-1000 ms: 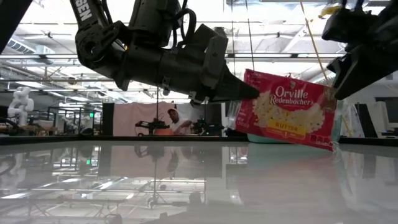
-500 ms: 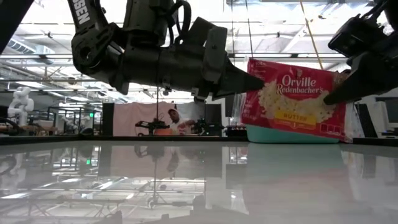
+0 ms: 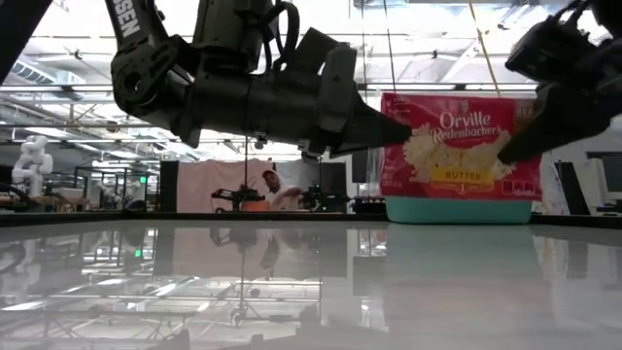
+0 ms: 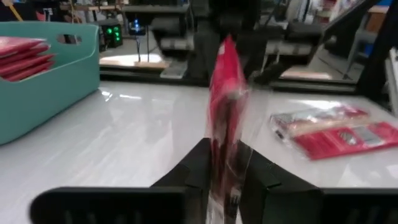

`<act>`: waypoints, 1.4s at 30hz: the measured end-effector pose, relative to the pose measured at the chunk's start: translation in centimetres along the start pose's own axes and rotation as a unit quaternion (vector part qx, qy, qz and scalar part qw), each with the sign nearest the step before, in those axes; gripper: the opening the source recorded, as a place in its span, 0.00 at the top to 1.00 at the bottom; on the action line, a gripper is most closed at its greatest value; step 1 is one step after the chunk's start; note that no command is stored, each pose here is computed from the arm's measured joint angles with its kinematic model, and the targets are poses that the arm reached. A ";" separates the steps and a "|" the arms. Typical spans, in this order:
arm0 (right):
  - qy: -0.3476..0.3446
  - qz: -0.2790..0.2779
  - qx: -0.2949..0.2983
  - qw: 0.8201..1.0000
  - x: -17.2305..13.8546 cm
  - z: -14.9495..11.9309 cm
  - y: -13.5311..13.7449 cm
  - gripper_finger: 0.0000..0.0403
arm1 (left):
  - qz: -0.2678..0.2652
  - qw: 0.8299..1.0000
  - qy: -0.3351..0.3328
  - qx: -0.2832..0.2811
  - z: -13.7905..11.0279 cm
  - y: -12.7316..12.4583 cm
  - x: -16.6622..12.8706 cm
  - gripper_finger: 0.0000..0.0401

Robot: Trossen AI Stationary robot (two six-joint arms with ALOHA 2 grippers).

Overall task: Sort popcorn bags into baskets
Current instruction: Put the red popcorn bag into the green bin

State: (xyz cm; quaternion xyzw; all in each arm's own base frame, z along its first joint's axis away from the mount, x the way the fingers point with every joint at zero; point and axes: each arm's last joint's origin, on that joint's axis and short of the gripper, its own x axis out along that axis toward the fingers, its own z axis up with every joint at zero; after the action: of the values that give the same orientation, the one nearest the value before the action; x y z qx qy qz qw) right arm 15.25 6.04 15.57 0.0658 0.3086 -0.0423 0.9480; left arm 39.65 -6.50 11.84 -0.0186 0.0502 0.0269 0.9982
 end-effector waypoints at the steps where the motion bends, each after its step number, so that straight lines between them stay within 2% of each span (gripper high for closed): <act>1: 0.004 -0.003 -0.002 1.000 -0.2 0.3 0.0 0.96 | 0.000 1.000 0.005 0.005 -0.1 -0.1 0.0 0.83; 6: 0.037 -0.023 -0.027 0.999 -1.7 2.5 -0.1 0.98 | 0.020 0.999 -0.002 0.025 0.3 -0.6 -0.3 0.63; 11: 0.077 -0.026 -0.060 0.995 -4.2 4.9 -0.7 0.98 | 0.094 0.995 -0.019 0.020 1.9 -0.9 -0.7 0.43; 17: 0.104 -0.075 -0.049 0.991 -8.2 8.7 -2.7 0.98 | 0.155 0.987 0.001 0.042 3.8 -1.0 -1.7 0.32; 21: 0.108 -0.119 -0.057 0.985 -10.5 11.2 -4.5 0.98 | 0.158 0.987 0.004 0.034 4.6 -0.8 -2.0 0.32; 29: 0.083 -0.224 -0.077 0.968 -13.9 15.7 -8.6 0.98 | 0.148 0.989 0.001 0.011 4.7 -0.9 -2.0 0.42; 34: 0.091 -0.238 -0.077 0.964 -13.9 17.6 -11.9 0.98 | 0.145 0.989 0.001 0.005 4.7 -1.1 -2.0 0.47; 38: 0.126 -0.228 -0.042 0.964 -12.8 17.6 -15.5 0.98 | 0.138 0.990 0.012 0.004 4.4 -1.6 -2.2 0.50; 42: 0.165 -0.222 0.017 0.961 -11.7 16.7 -19.4 0.98 | 0.132 0.991 0.021 0.007 4.2 -2.1 -2.3 0.54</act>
State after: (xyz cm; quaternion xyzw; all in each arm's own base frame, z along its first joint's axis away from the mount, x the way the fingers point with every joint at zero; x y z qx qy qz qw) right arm 13.18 -15.19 33.90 0.0178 0.4668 -0.2451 0.8495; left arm 37.89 -8.50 16.31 -0.0059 0.0737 0.1576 0.9847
